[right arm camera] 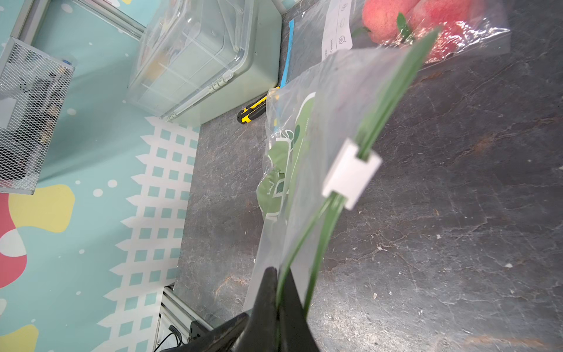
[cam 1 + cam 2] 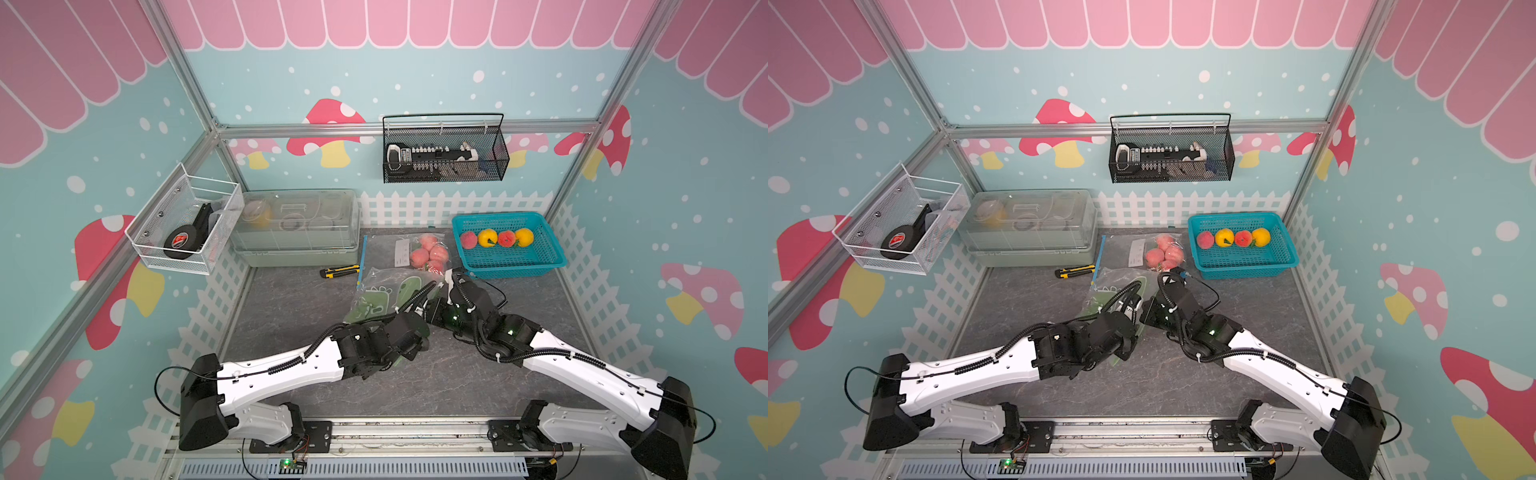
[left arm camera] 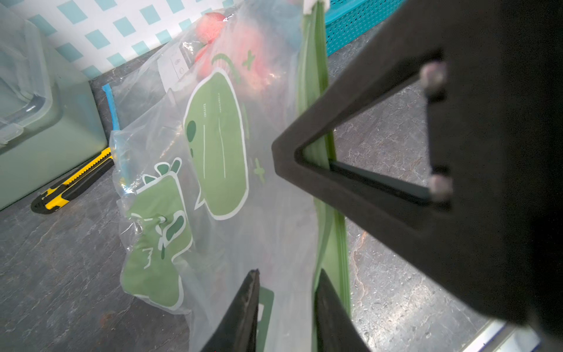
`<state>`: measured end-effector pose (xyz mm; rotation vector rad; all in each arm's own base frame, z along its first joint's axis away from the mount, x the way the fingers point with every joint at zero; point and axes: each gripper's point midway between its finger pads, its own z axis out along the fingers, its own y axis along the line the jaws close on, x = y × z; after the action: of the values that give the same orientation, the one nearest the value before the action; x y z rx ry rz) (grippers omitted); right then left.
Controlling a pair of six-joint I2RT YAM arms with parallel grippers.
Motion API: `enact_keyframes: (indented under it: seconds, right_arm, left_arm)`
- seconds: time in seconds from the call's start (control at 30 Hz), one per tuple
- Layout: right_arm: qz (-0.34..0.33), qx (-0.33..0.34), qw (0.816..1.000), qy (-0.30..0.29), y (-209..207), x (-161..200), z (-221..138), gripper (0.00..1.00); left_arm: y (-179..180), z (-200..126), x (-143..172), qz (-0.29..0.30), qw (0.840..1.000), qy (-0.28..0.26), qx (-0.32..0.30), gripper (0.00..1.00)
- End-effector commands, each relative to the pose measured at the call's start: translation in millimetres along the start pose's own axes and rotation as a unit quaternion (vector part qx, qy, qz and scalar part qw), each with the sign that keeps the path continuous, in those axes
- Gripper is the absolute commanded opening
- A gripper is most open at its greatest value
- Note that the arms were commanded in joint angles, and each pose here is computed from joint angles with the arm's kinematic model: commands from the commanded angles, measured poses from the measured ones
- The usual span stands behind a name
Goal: Place the peach in a zip-top bag and seal the zipper
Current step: Open the zipper of the food storage bag at the center of the board.
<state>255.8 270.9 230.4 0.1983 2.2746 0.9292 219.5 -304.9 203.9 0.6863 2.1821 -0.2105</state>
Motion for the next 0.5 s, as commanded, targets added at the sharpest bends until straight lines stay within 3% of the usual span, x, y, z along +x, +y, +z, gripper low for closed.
enact_keyframes:
  seconds: [0.0, 0.03, 0.17, 0.23, 0.47]
  right_arm:
    - [0.007, -0.008, 1.0, -0.006, 10, -5, -3, 0.0]
    - [0.005, -0.008, 1.0, -0.006, 10, -5, -3, 0.0]
    - [-0.044, -0.024, 0.999, -0.012, 19, -10, -10, 0.34]
    - [-0.081, -0.043, 0.996, -0.016, 28, -13, -18, 0.42]
    - [-0.124, -0.051, 0.99, -0.038, 21, -14, -33, 0.48]
  left_arm:
    - [3, 5, 7, 0.005, 1.0, 0.009, -0.017, 0.07]
    - [3, 3, 5, 0.001, 1.0, 0.007, -0.014, 0.01]
    - [5, -5, -5, -0.02, 1.0, -0.013, -0.013, 0.0]
    - [11, -10, -9, -0.036, 0.999, -0.024, -0.021, 0.0]
    - [23, -22, -20, -0.098, 0.993, -0.052, -0.037, 0.0]
